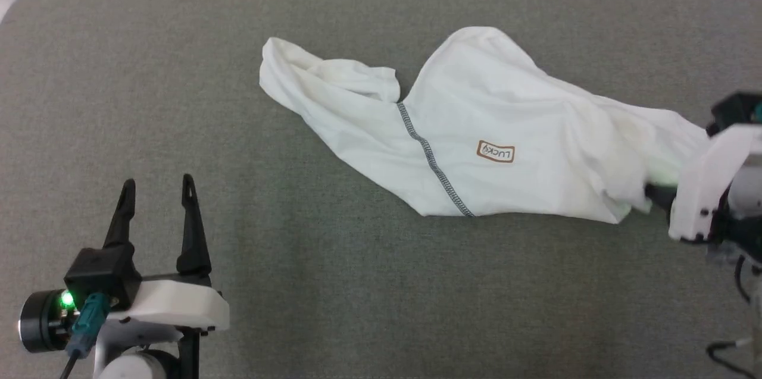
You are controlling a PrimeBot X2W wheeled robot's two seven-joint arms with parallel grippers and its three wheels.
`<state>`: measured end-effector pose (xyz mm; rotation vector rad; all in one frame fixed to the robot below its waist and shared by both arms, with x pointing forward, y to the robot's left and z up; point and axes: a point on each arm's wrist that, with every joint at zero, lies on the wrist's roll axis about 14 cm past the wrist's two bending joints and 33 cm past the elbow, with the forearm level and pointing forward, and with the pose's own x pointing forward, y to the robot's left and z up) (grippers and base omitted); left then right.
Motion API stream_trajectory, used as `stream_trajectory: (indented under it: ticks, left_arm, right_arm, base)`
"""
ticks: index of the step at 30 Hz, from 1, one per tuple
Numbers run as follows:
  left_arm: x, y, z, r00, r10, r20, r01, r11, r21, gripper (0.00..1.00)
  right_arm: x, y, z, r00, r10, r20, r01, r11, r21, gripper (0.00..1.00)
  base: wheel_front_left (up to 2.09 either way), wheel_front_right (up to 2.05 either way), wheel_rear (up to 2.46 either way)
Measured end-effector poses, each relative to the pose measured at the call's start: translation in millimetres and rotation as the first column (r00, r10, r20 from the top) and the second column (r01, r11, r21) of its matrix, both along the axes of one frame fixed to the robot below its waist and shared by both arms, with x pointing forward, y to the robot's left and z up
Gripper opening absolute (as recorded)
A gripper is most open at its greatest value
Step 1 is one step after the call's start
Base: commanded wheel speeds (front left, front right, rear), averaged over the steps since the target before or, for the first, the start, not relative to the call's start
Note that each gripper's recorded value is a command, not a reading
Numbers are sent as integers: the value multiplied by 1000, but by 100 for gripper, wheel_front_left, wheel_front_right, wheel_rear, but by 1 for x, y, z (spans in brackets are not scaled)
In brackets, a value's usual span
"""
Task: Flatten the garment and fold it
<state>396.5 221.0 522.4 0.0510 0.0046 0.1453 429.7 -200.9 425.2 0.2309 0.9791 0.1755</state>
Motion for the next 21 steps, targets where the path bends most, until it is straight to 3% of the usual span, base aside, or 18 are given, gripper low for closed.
stream_trajectory:
  ticks: [5,10,17,21]
  left_arm:
    - [1,-9,5,1000,-26,14,26,1000,-7,100]
    - [10,-19,11,998,-54,36,54,998,-24,100]
    - [21,-26,8,996,-58,63,62,997,-54,100]
    - [25,-20,-5,998,-35,44,37,998,-55,100]
  right_arm:
    - [22,23,72,980,99,172,-106,994,28,0]
    - [56,41,108,955,138,264,-153,988,36,0]
    - [119,77,125,919,187,347,-203,979,7,0]
    - [144,122,107,902,248,354,-270,963,13,0]
  base:
    - [0,0,0]
    - [0,0,0]
    - [0,0,0]
    - [0,0,0]
